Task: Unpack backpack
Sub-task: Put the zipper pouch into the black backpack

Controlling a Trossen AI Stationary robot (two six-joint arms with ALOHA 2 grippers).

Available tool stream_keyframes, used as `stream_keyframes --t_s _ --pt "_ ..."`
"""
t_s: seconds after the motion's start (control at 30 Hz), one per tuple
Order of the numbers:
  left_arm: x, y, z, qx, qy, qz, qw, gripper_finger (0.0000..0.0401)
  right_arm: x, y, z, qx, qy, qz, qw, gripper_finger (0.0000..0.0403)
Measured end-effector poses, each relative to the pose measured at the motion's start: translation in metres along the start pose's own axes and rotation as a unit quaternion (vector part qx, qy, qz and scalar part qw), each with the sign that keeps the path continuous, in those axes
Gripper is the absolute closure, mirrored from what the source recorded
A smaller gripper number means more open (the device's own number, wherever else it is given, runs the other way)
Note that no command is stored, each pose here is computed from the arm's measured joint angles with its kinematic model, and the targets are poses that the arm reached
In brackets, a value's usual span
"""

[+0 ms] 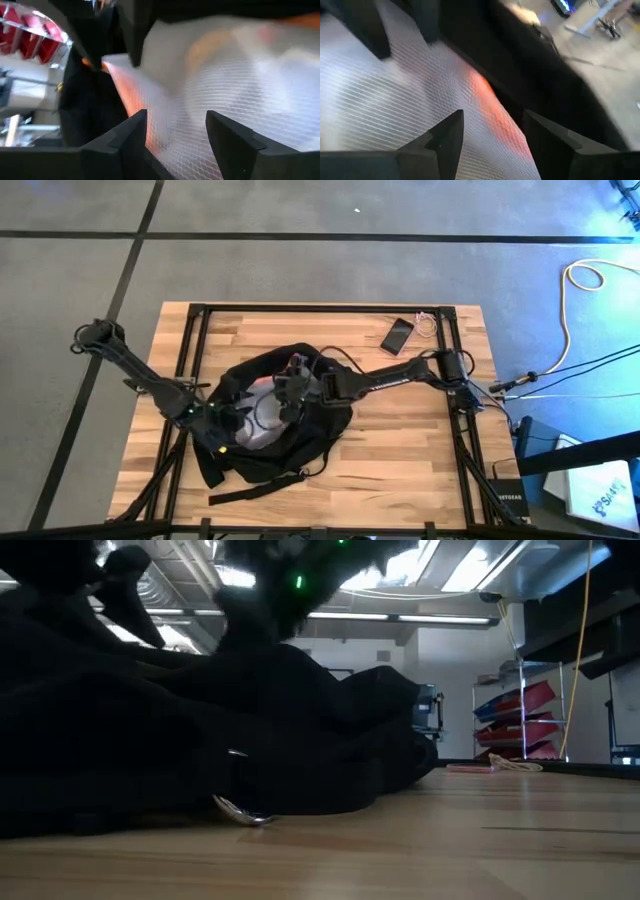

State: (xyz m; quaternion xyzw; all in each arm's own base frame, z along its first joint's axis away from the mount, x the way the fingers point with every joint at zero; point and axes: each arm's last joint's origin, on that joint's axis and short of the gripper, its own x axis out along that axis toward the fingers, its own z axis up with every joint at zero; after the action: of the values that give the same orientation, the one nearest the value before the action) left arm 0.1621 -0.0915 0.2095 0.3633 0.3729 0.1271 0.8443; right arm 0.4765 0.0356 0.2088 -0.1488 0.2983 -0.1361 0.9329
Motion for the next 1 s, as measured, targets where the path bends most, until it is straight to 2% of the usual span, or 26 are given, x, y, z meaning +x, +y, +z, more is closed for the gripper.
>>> stream_keyframes --t_s 0.13,0.3,0.37,0.47,0.57,0.9,1.0 --pt "0.016 0.0 0.002 0.031 0.059 0.054 0.996 0.0201 0.023 -0.006 -0.018 0.007 0.027 0.009 1.0 0.0221" --pt "0.037 0.001 -0.002 0.042 0.115 0.083 0.989 0.019 0.041 -0.008 -0.035 0.026 0.053 0.021 0.998 0.0222" --pt "0.041 0.001 -0.003 0.038 0.123 0.087 0.988 0.0189 0.04 -0.006 -0.039 0.028 0.069 0.04 0.996 0.0222" --pt "0.046 0.005 -0.002 -0.014 0.124 0.093 0.988 0.0189 0.037 0.0 -0.042 0.017 0.088 0.051 0.995 0.0222" --pt "0.051 0.008 -0.002 -0.035 0.133 0.085 0.987 0.0189 0.034 0.005 -0.043 0.007 0.097 0.048 0.994 0.0222" --pt "0.058 0.016 -0.009 -0.032 0.164 0.092 0.982 0.0189 0.035 0.003 -0.043 0.019 0.098 0.024 0.995 0.0222" --pt "0.059 0.017 -0.01 -0.038 0.169 0.08 0.982 0.0189 0.035 0.003 -0.043 0.019 0.098 0.024 0.995 0.0222"
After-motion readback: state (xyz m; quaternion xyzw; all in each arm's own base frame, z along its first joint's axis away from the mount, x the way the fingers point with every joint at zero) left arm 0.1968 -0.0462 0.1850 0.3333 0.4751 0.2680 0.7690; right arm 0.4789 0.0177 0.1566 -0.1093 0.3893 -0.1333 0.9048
